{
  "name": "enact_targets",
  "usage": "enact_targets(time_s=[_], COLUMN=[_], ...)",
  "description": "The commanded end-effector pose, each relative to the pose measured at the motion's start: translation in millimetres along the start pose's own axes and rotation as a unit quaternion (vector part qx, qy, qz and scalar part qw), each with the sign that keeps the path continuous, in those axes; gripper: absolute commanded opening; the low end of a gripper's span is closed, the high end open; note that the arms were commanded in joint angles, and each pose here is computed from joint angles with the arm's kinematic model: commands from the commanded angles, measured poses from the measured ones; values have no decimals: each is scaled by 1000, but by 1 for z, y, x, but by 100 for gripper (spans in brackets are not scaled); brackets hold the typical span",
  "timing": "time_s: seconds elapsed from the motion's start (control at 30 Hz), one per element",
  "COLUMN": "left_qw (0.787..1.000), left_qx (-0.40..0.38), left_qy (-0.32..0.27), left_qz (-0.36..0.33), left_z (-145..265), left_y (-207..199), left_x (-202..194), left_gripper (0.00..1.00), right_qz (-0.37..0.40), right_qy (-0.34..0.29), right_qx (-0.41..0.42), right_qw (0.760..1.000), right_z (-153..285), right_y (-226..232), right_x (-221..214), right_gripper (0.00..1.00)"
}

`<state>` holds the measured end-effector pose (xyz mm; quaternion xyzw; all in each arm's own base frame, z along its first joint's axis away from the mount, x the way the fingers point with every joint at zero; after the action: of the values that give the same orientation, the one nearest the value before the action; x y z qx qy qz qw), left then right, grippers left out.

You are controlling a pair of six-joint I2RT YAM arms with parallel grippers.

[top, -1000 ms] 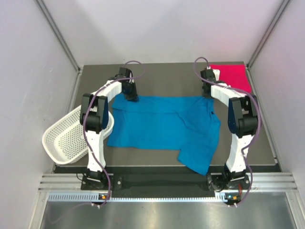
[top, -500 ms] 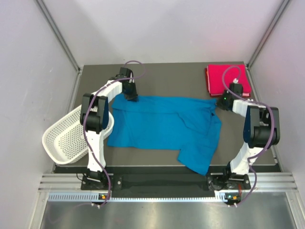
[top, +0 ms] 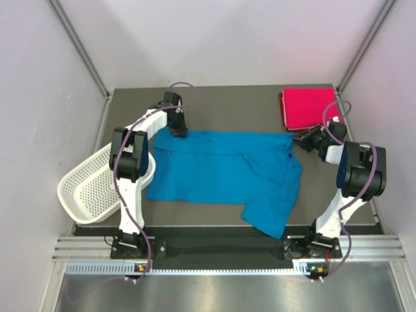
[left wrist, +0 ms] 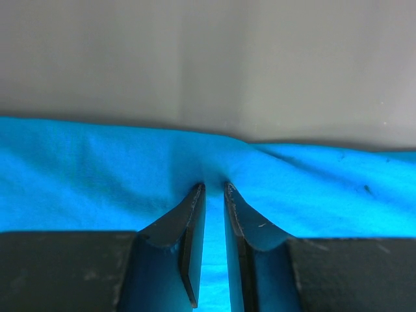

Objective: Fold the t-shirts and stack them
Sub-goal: Fold the tshirt

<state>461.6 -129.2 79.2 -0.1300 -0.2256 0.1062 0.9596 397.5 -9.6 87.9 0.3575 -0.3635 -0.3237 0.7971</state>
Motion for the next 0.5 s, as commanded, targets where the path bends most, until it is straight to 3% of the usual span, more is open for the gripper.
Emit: enact_targets(time_s=[0.0,0.13,0.3,0.47], left_qw=[993,998,998,994], left_qx=[110,44,-39,-87], left_qy=[46,39,-17,-36], left_qz=[-9,-15,-38,-53], left_z=[-25,-19,17,36], left_y=[49,28,-20,-59], left_x=[-28,-19,17,23], left_gripper=[24,26,31,35], right_qz=[-4,45,82,95], right_qy=[-11,-4,0,5], right_qx=[30,-40,-159,-233], right_qw=[999,998,984,968], right_z=[3,8,34,56], right_y=[7,-1,-3,-8], right_x=[13,17,17,0], right_gripper=[4,27,30,36])
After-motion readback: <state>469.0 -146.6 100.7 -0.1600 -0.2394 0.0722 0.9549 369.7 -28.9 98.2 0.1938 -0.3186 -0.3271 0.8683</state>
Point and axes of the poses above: each gripper's point midway between its finger pads, its own z axis back along the fingers, its own y axis along the line the jaws close on, x = y × z, the point moved 6 cm from there along z, back along the fingers, and after that the axes turned 4 degrees about z, right-handed, at the moved point
